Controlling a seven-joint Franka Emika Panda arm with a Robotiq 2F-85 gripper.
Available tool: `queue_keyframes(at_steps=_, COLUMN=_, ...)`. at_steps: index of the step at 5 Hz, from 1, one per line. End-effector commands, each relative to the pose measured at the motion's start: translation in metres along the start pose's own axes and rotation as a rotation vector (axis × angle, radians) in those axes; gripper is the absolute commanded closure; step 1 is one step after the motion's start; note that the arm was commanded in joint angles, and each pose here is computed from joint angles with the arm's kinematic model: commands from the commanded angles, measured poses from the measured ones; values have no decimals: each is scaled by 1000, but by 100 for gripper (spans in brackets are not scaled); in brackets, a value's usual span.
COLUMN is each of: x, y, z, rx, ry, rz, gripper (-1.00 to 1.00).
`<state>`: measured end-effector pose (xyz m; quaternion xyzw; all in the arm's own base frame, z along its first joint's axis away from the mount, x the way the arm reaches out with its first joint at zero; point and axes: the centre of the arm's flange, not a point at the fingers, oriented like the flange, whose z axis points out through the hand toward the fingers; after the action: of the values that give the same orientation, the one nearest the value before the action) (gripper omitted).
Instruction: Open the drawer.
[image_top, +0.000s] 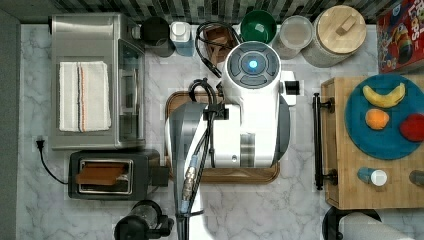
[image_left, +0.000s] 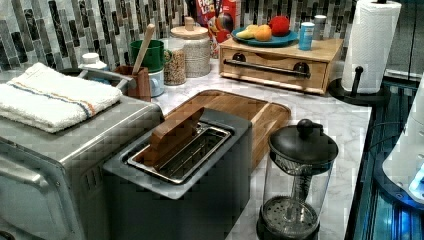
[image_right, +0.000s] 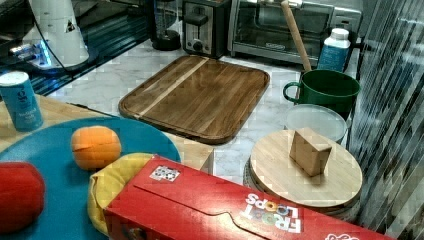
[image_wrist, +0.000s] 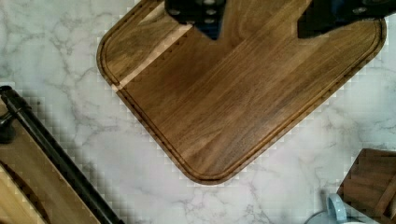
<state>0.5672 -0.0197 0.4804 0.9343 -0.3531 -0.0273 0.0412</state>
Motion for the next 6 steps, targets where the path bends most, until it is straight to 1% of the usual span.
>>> queue_keyframes(at_steps=1, x=0, y=0, z=0, rx=0, ry=1, rz=-1, gripper=-100)
queue_keyframes(at_steps=2, x=-9, y=-12, z=18, rx=6, ry=-19, rz=0, gripper=-100)
queue_keyframes(at_steps=3, x=-8, y=-10, z=27, rx=41, ry=-31, rz=-52, gripper=-100)
queue_keyframes(at_steps=4, x=-9, y=2, z=57, rx=47, ry=1, rz=-177, gripper=-100)
queue_keyframes(at_steps=5, x=5, y=17, z=75, rx=23, ry=-2, rz=-302, gripper=-100)
queue_keyframes(at_steps=6, x=13, y=35, z=92, rx=-3, ry=23, rz=-427, gripper=-100)
